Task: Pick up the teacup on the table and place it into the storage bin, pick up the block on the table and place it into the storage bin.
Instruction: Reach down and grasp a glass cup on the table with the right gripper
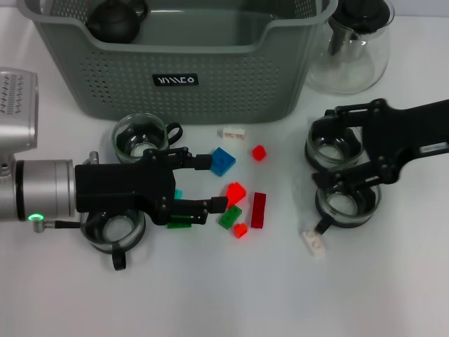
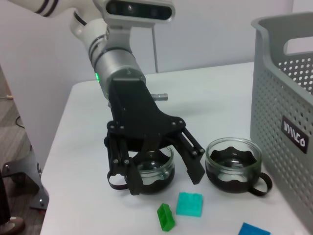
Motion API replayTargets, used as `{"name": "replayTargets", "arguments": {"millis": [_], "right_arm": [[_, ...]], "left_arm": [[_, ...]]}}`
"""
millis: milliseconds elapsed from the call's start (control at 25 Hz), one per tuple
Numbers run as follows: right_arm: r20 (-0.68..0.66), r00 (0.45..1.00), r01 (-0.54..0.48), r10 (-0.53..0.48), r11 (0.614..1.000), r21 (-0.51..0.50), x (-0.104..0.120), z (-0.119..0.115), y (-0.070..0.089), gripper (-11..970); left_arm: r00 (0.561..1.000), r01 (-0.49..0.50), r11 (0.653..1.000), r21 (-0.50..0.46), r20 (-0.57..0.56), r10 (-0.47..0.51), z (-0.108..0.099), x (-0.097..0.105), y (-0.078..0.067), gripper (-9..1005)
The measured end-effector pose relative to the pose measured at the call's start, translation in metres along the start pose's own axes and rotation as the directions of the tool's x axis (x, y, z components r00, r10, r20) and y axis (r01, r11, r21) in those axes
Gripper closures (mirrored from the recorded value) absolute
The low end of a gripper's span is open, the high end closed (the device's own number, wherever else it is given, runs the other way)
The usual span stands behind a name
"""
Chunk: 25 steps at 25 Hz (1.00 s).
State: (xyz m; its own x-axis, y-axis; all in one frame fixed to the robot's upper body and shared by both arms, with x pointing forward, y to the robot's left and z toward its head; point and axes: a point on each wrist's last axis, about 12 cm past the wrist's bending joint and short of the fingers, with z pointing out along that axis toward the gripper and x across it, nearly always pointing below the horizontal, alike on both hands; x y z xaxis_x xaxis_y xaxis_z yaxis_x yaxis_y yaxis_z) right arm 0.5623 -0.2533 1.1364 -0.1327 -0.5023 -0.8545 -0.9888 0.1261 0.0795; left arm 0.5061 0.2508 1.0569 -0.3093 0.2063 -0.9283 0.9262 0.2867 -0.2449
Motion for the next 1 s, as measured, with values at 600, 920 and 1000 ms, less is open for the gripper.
{"name": "replayTargets", "arguments": {"millis": [600,920,1000], "right_arm": [[-0.255,0.962,-0.098,0.092,0.995,-0.011,-0.017,-0.04,0.013,63],[-0.39,0.918,-0.088,0.069,0.996,-0.03,-0.014,-0.027,0.012,63],[-0.411,0.91,-0.071,0.049,0.997,-0.039,-0.016,-0.021,0.011,62]], "left_arm": [[1.0,0.014,1.0,0.002,0.014,-0.014,0.005,-0.003,0.0,170],[0.999,0.027,1.0,-0.006,0.019,-0.027,0.006,-0.002,0.0,169],[0.999,0.027,1.0,-0.008,0.02,-0.027,0.006,-0.002,0.0,169]]}}
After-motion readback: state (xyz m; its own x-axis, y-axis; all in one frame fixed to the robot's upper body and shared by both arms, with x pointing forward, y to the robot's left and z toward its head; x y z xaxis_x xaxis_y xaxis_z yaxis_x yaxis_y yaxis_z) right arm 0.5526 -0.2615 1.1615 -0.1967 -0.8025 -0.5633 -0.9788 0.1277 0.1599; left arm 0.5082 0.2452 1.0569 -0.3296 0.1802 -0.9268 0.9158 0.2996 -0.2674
